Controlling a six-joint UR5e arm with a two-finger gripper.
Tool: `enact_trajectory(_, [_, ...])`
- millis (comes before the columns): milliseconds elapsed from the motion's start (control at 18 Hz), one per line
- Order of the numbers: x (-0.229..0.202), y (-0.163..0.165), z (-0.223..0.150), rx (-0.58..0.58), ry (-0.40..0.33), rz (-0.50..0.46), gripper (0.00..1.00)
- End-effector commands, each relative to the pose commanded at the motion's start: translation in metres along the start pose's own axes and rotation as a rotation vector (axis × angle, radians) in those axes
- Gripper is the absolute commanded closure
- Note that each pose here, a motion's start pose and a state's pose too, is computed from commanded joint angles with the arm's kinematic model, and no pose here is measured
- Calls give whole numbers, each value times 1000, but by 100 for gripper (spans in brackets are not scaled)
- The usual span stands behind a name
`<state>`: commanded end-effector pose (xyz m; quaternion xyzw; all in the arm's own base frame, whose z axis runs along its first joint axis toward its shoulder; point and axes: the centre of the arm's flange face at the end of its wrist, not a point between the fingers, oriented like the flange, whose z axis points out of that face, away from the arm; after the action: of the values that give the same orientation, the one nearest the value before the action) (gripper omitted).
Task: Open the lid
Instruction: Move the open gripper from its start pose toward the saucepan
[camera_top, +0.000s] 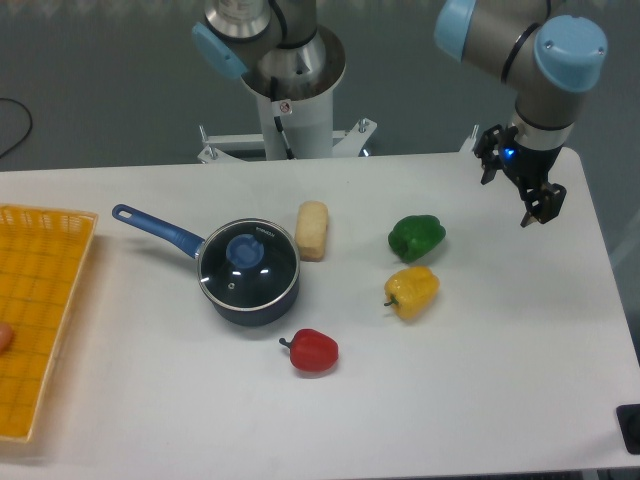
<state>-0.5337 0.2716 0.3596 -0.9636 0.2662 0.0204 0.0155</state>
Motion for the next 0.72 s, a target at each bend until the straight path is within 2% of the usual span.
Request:
enact_trajectory(444, [-1,-14,0,-4,0,-29,0])
enact_trajectory(667, [5,-21,14,11,20,-25,0])
enact_trajectory(722, [3,-21,12,9,5,-42,0])
